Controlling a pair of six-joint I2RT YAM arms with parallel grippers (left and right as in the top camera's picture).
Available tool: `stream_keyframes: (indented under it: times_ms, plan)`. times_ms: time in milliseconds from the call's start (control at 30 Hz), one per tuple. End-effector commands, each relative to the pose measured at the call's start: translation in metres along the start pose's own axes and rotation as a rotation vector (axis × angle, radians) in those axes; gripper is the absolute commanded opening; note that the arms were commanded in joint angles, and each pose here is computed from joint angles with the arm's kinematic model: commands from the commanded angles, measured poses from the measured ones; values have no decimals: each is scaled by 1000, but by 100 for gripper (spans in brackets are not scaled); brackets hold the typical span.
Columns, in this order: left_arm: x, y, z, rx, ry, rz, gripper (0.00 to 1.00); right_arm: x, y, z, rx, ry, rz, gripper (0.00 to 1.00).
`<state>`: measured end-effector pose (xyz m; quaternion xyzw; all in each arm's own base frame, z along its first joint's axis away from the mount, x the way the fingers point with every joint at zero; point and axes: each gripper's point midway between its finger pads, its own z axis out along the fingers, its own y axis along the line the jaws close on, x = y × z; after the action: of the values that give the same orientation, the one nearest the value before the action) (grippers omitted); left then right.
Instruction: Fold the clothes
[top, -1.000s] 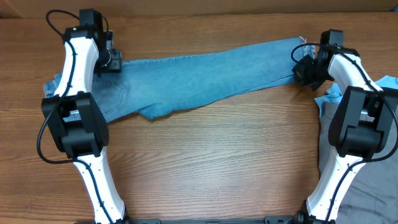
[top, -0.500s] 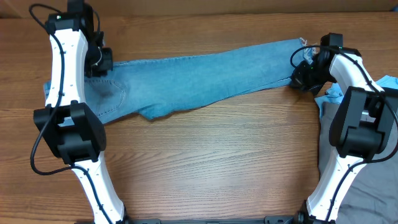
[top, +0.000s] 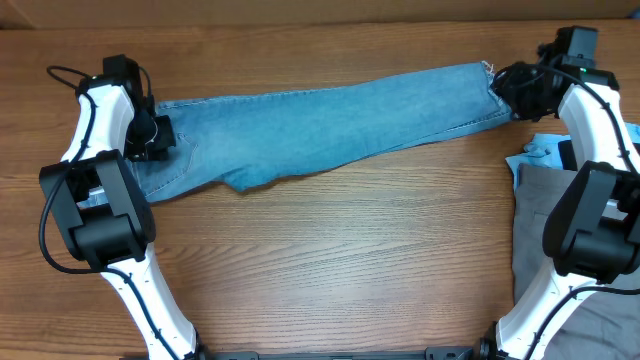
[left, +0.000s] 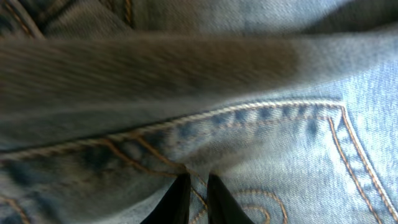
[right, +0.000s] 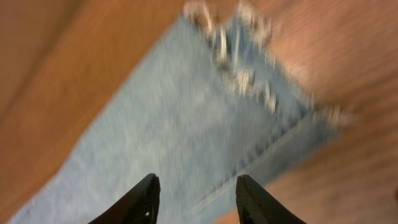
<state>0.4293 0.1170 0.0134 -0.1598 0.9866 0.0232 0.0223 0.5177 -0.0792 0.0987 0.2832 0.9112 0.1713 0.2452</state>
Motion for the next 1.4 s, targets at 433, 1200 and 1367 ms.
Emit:
stream_keyframes:
  times_ms: [433, 1200, 1367]
  plan:
    - [1, 21, 16, -28, -17, -63, 14, 17, -41, 74, 33, 71, 15, 67]
    - [2, 19, 16, -18, -12, -62, 18, 4, -31, 75, -74, 42, 12, 4]
    - [2, 19, 16, -18, -12, -62, 19, -10, -43, 56, -100, 26, 51, 4]
